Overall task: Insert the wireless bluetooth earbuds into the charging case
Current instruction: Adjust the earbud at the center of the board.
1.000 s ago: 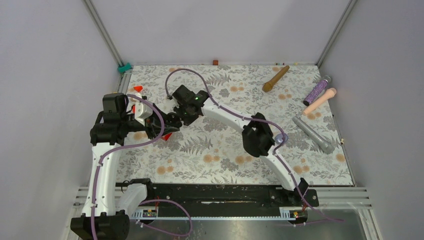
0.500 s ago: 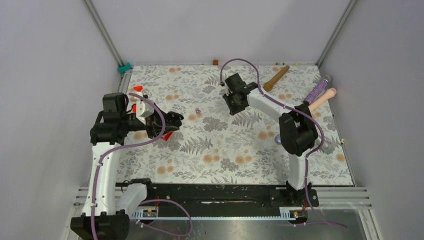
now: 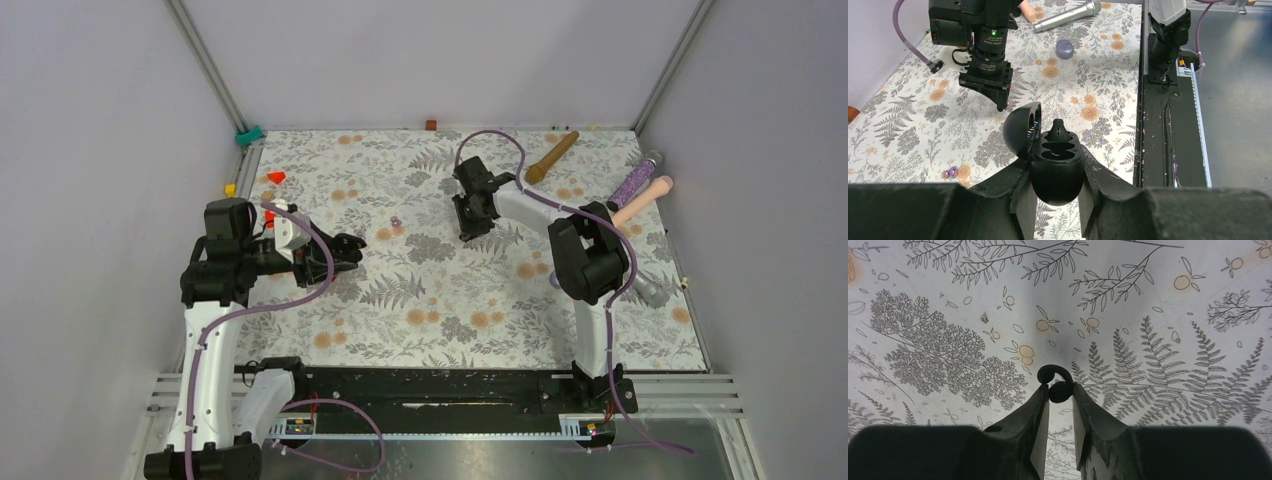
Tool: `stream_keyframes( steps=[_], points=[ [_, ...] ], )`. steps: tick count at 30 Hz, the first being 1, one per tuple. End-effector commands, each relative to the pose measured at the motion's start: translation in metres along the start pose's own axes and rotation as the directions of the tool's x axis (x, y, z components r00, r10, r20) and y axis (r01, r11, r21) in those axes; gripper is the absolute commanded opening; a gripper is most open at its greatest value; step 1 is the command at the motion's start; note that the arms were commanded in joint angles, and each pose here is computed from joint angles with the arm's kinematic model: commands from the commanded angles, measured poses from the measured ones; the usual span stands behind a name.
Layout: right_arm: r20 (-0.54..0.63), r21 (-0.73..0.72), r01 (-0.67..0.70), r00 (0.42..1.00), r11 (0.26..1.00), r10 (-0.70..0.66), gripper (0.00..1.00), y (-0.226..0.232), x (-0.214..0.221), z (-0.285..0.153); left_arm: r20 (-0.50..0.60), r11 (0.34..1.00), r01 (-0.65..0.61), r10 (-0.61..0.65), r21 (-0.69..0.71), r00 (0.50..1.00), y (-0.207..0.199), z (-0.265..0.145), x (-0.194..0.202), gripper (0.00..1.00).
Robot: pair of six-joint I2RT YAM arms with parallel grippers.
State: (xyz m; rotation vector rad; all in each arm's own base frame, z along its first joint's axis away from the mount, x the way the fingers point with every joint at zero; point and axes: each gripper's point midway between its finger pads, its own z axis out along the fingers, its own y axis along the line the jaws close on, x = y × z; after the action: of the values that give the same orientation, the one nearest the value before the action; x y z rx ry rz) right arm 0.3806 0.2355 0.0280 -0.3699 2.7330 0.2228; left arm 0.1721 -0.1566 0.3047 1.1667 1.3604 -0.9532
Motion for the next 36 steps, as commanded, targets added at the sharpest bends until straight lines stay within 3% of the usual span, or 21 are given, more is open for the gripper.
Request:
stream_keyframes(
  steps=[1,10,11,13,24,32,36],
  points=[
    [0.016,-0.045,-0.131,0.991,0.99,0.131,0.27,0.01,-0.001,0.001,0.015,0.999,-0.052,0.052,-0.003,0.999,0.003,0.0,-0.003,0.0],
    [0.044,-0.114,-0.249,0.966,0.962,0.255,0.27,0.017,0.018,-0.002,0.024,0.999,-0.043,0.043,0.004,0.999,0.004,0.0,-0.002,0.0],
    [0.102,-0.15,-0.248,0.959,0.957,0.264,0.27,0.022,0.005,-0.025,0.024,0.999,-0.04,0.04,0.004,0.999,0.004,0.0,-0.002,0.0],
    [0.062,-0.129,-0.272,0.958,0.954,0.281,0.27,0.018,0.02,-0.006,0.028,0.999,-0.045,0.045,0.005,0.999,0.003,-0.001,-0.003,0.0],
    [0.11,-0.172,-0.326,0.931,0.93,0.347,0.3,0.023,0.029,-0.018,0.037,0.999,-0.037,0.037,0.01,0.999,0.002,-0.001,-0.003,0.0],
    [0.097,-0.196,-0.294,0.943,0.935,0.317,0.5,0.029,0.025,-0.018,0.038,0.999,-0.034,0.034,0.007,0.999,0.003,-0.002,-0.003,0.0],
    [0.12,-0.213,-0.259,0.95,0.942,0.288,0.52,0.031,0.018,-0.028,0.039,0.999,-0.032,0.032,0.006,0.999,0.003,-0.002,-0.002,0.0]
  ],
)
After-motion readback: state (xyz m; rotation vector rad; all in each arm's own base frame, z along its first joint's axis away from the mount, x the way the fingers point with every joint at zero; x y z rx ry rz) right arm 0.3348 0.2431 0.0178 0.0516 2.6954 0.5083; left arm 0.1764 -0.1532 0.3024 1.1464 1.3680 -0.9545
